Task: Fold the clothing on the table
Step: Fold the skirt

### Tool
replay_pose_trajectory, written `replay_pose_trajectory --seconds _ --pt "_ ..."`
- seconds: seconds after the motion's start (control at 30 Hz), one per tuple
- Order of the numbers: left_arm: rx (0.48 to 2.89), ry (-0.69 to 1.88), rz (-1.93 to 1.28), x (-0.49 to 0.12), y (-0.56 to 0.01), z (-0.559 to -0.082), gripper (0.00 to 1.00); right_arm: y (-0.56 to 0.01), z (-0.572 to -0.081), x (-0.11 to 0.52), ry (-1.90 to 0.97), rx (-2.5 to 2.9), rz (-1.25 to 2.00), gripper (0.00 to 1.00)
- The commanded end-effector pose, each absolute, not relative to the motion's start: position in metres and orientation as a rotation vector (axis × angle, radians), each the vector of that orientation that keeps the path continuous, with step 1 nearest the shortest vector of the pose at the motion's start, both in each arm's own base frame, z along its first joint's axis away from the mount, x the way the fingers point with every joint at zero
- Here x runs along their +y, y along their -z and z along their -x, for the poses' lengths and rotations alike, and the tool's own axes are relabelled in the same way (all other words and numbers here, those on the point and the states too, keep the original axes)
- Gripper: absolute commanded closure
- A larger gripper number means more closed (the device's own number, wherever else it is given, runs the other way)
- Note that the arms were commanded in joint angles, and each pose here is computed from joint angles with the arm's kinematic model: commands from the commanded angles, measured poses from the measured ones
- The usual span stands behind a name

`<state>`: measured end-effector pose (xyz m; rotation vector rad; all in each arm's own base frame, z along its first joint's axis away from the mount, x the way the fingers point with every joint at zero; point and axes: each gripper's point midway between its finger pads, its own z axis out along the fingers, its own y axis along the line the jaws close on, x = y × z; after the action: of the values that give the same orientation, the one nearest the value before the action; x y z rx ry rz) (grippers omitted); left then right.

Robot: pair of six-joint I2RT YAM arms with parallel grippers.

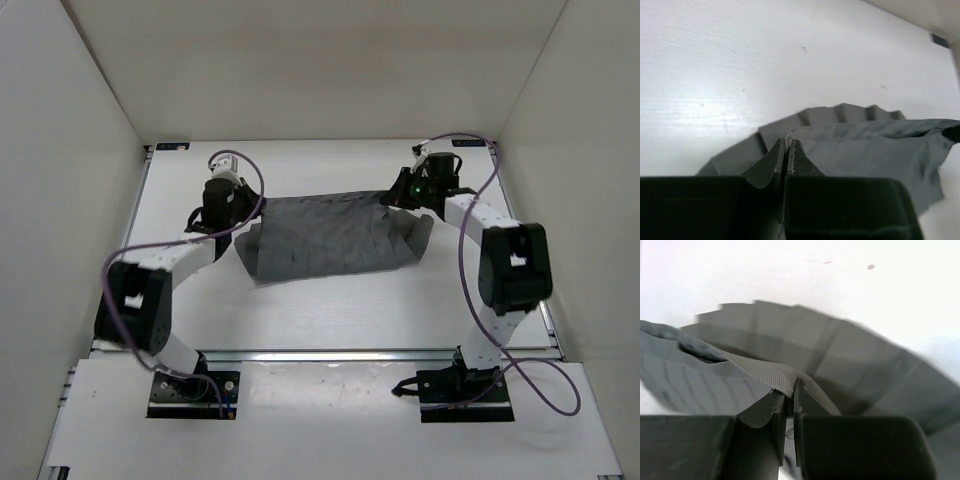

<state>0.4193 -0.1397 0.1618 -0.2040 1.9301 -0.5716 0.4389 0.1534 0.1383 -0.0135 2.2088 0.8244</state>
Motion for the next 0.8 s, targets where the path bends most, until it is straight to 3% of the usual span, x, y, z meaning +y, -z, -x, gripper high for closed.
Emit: replay_pose_trajectory --seconds 0.0,0.07,0.17,0.2,0.23,0.27,0.3,0.33,0.37,0.5,0.63,0.77 --pt "1.938 0.485 0.246 -0.126 -0.148 -0.464 0.93 -0.128 -0.485 0.141 -0.699 2.222 0.025 1.0" --pt "1.928 0.486 0.266 -0.128 -0.139 -0.48 0.71 -0.122 -0.501 0.135 -0.639 2.217 0.025 1.0" --pt "1.956 0.481 0.242 -0.134 -0.129 -0.499 0.68 -0.11 -0.517 0.127 -0.623 2.24 -0.02 1.0" --pt "1.982 0.479 0.241 -0.133 -0.121 -0.501 0.6 -0.101 -0.524 0.124 -0.617 2.258 -0.035 1.0" --pt "2.003 0.5 0.228 -0.14 -0.116 -0.507 0.42 -0.107 -0.529 0.127 -0.613 2.261 -0.022 1.0" --pt "1.997 0.504 0.235 -0.138 -0.116 -0.518 0.38 -0.093 -0.53 0.123 -0.588 2.303 -0.036 1.0" --pt "2.008 0.523 0.226 -0.139 -0.112 -0.519 0.31 -0.086 -0.535 0.123 -0.581 2.323 -0.038 0.95" --pt "2.004 0.55 0.226 -0.141 -0.113 -0.522 0.27 -0.078 -0.537 0.129 -0.571 2.35 -0.012 0.84" --pt "1.987 0.565 0.212 -0.142 -0.117 -0.525 0.3 -0.085 -0.541 0.127 -0.551 2.351 -0.006 0.73" --pt "1.973 0.564 0.182 -0.138 -0.131 -0.51 0.34 -0.092 -0.542 0.119 -0.471 2.344 0.0 0.62" --pt "1.998 0.558 0.148 -0.137 -0.136 -0.476 0.32 -0.125 -0.528 0.105 -0.385 2.292 -0.011 0.56" --pt "2.024 0.538 0.13 -0.137 -0.135 -0.438 0.33 -0.129 -0.495 0.083 -0.342 2.289 -0.002 0.6"
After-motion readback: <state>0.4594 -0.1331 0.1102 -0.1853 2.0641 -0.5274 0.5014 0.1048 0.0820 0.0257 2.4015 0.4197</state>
